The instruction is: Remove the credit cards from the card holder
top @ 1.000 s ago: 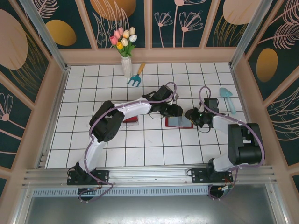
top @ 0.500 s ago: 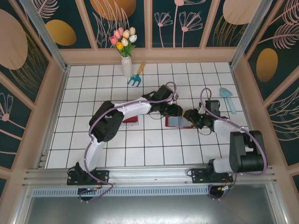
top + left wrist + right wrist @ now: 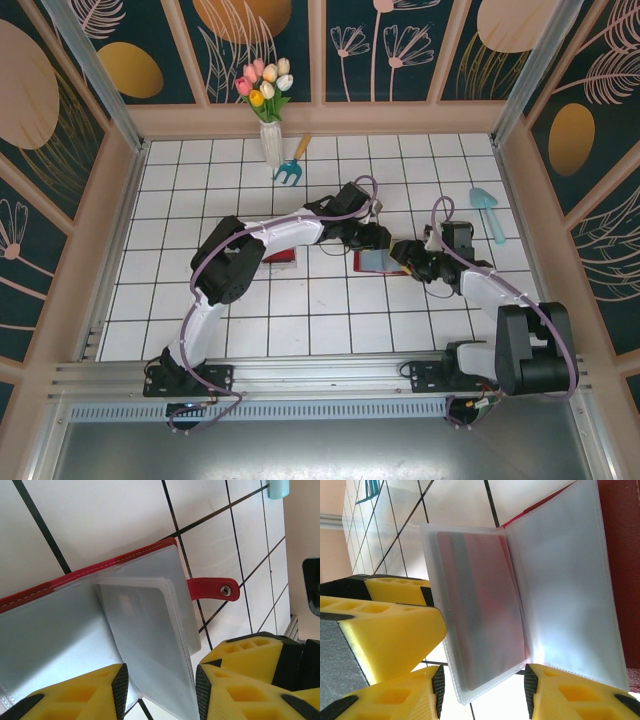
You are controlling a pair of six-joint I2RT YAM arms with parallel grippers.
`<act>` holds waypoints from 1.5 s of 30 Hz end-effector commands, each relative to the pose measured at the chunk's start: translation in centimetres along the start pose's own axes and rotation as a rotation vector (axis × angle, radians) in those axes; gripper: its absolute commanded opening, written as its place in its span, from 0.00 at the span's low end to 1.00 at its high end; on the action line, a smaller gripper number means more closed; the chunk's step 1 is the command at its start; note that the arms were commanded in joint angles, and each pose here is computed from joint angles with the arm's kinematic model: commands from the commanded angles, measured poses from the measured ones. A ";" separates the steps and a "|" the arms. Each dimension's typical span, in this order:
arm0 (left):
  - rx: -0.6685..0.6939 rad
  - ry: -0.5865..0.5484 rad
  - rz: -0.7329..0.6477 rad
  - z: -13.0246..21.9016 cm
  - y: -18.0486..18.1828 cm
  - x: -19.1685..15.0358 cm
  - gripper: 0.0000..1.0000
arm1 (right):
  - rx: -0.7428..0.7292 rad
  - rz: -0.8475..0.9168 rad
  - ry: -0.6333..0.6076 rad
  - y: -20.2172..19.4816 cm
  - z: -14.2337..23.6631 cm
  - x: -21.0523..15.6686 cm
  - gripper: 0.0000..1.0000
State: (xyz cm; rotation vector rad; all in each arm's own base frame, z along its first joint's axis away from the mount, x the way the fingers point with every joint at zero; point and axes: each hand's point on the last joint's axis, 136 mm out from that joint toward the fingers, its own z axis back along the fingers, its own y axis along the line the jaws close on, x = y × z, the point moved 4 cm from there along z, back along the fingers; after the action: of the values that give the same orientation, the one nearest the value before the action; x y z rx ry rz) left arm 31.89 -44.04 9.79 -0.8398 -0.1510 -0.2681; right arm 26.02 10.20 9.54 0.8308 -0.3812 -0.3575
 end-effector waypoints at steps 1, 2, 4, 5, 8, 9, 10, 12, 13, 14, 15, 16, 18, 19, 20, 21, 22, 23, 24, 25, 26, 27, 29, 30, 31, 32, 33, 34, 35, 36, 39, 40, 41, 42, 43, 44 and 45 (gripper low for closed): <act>-0.010 -0.010 -0.017 0.9 -0.8 0.3 0.43 | 0.012 0.003 0.004 0.2 0.1 -0.4 0.49; -0.011 -0.009 -0.017 0.9 -0.9 0.3 0.43 | 0.004 0.006 0.004 0.1 0.0 -0.3 0.49; -0.009 -0.009 -0.017 0.9 -0.8 0.3 0.43 | -0.003 -0.005 0.020 -0.3 -0.4 -0.4 0.50; -0.011 -0.008 -0.018 0.8 -0.9 0.3 0.43 | -0.005 -0.011 0.028 -0.4 -0.6 -0.4 0.49; -0.010 -0.009 -0.017 0.9 -0.9 0.3 0.43 | -0.031 -0.017 0.033 -1.0 -0.8 -0.4 0.49; -0.011 -0.009 -0.018 1.0 -1.0 0.3 0.43 | -0.036 -0.017 0.034 -1.1 -0.9 -0.4 0.49; -0.010 -0.010 -0.018 1.0 -0.9 0.3 0.43 | -0.045 -0.018 0.032 -1.2 -0.8 -0.5 0.49; -0.007 -0.009 -0.019 1.0 -0.8 0.3 0.43 | -0.063 -0.018 0.026 -1.4 -0.8 -0.4 0.50; -0.007 -0.010 -0.020 1.0 -0.9 0.3 0.43 | -0.073 -0.016 0.022 -1.5 -0.7 -0.3 0.49; -0.007 -0.010 -0.020 1.0 -0.9 0.3 0.43 | -0.076 -0.015 0.018 -1.5 -0.7 -0.3 0.50; -0.007 -0.010 -0.020 1.0 -0.9 0.3 0.43 | -0.076 -0.012 0.017 -1.5 -0.7 -0.3 0.50; -0.005 -0.011 -0.021 1.0 -0.9 0.3 0.43 | -0.083 -0.016 0.015 -1.6 -0.6 -0.2 0.50; -0.002 -0.012 -0.024 1.2 -0.8 0.3 0.43 | -0.114 -0.018 0.004 -1.9 -0.5 -0.1 0.50; 0.005 -0.015 -0.025 1.3 -0.7 0.3 0.43 | -0.134 -0.019 -0.011 -2.0 -0.3 0.1 0.50; 0.011 -0.017 -0.027 1.5 -0.7 0.4 0.43 | -0.147 -0.019 -0.024 -2.1 -0.1 0.2 0.50; 0.017 -0.025 -0.028 1.8 -0.6 0.5 0.44 | -0.152 -0.016 -0.036 -2.1 0.1 0.3 0.50; 0.027 -0.035 -0.026 2.2 -0.5 0.7 0.48 | -0.151 -0.013 -0.045 -2.0 0.2 0.5 0.50; 0.037 -0.043 -0.024 2.5 -0.3 0.8 0.53 | -0.150 -0.013 -0.049 -1.9 0.4 0.6 0.50; 0.044 -0.050 -0.022 3.0 -0.1 1.0 0.55 | -0.151 -0.013 -0.049 -1.9 0.4 0.6 0.50; 0.051 -0.056 -0.020 3.4 0.2 1.0 0.56 | -0.154 -0.014 -0.048 -1.9 0.4 0.6 0.50; 0.054 -0.066 -0.019 3.9 0.3 1.1 0.56 | -0.158 -0.015 -0.049 -1.9 0.4 0.6 0.50; 0.058 -0.077 -0.018 4.5 0.5 1.2 0.56 | -0.163 -0.018 -0.048 -2.0 0.4 0.6 0.50; 0.062 -0.091 -0.013 5.4 0.7 1.4 0.56 | -0.165 -0.015 -0.055 -1.9 0.5 0.7 0.50; 0.064 -0.098 -0.011 5.9 0.8 1.4 0.56 | -0.168 -0.012 -0.063 -1.8 0.6 0.9 0.50; 0.066 -0.106 -0.010 6.2 0.7 1.5 0.55 | -0.174 -0.008 -0.073 -1.7 0.8 1.1 0.50; 0.067 -0.113 -0.011 6.6 0.7 1.5 0.54 | -0.188 -0.006 -0.087 -1.6 1.1 1.3 0.50; 0.072 -0.119 -0.010 6.9 0.7 1.5 0.53 | -0.205 -0.002 -0.104 -1.6 1.4 1.6 0.50; 0.076 -0.122 -0.009 7.0 0.8 1.4 0.53 | -0.204 0.010 -0.116 -1.1 1.6 1.9 0.49; 0.082 -0.121 -0.005 7.0 1.0 1.3 0.51 | -0.198 0.020 -0.130 -0.7 1.9 2.2 0.48; 0.082 -0.117 -0.003 6.9 1.1 1.2 0.47 | -0.194 0.028 -0.143 -0.3 2.2 2.5 0.48; 0.090 -0.103 0.011 6.1 2.0 0.8 0.37 | -0.139 0.062 -0.147 1.3 2.5 3.1 0.42; 0.092 -0.100 0.015 5.9 2.2 0.8 0.35 | -0.114 0.071 -0.137 1.9 2.4 3.2 0.40; 0.093 -0.092 0.019 5.5 2.4 0.8 0.33 | -0.091 0.076 -0.125 2.4 2.1 3.2 0.38; 0.093 -0.086 0.021 5.1 2.6 0.7 0.29 | -0.065 0.083 -0.112 2.8 1.9 3.1 0.35; 0.092 -0.082 0.022 4.8 2.8 0.8 0.26 | -0.045 0.086 -0.097 3.0 1.5 3.0 0.33; 0.091 -0.078 0.023 4.5 2.9 0.9 0.25 | -0.029 0.085 -0.076 3.1 1.1 2.9 0.31; 0.089 -0.073 0.025 4.2 3.0 1.0 0.18 | -0.019 0.079 -0.054 3.1 0.5 2.9 0.28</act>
State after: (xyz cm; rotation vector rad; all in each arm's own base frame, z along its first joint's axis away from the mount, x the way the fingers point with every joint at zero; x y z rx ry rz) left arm 33.36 -38.55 12.08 -0.7693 -0.2369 -0.1960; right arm 28.22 9.09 12.56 0.7149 -0.4908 -0.3607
